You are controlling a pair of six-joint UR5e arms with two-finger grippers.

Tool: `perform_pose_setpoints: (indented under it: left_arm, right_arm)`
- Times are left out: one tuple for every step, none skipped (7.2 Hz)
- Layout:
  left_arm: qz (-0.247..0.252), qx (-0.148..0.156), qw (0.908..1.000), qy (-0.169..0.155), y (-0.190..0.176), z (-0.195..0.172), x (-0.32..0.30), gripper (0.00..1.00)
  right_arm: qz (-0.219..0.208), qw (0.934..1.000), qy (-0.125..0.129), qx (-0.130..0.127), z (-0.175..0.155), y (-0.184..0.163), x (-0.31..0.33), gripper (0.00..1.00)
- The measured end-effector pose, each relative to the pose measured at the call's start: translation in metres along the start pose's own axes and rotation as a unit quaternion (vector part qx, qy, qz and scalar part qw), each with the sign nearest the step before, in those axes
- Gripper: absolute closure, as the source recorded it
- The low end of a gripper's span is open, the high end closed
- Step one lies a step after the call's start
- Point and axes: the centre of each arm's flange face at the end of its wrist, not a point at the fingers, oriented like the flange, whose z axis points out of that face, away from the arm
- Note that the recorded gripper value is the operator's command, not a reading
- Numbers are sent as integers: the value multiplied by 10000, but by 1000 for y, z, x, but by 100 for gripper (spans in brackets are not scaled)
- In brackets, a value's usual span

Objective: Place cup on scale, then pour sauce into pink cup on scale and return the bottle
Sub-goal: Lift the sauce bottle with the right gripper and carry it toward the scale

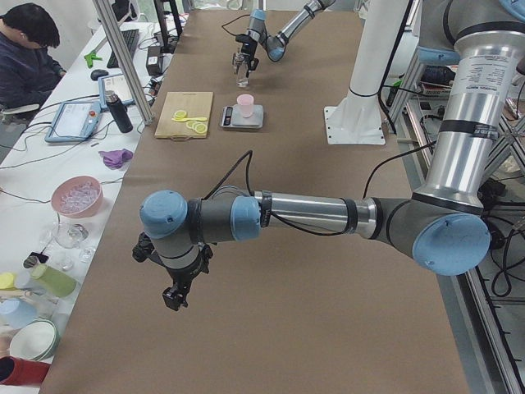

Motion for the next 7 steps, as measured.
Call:
perform_pose_setpoints:
  left_arm:
    - [-29,0,10000,0,0,0,0,2]
    - [-43,0,10000,0,0,0,0,2]
    - [-49,0,10000,0,0,0,0,2]
    - [-53,0,10000,0,0,0,0,2]
    - [-56,-1,10000,1,0,0,0,2]
    - [-56,-2,10000,1,0,0,0,2]
    - [-61,-3,10000,2,1,0,-1,2]
  right_arm:
    - [9,9998,-145,-153,-2,-5,6,100]
    - [-35,9993,-264,-244,-3,-10,9,100]
    - [-51,9991,-309,-302,-3,-16,10,100]
    - [-18,9989,-276,-371,-5,-24,11,100]
    - [38,9988,-182,-453,-7,-35,14,100]
    - [30,9985,-67,-549,-8,-43,16,100]
    - [-65,9980,60,-631,-5,-50,15,100]
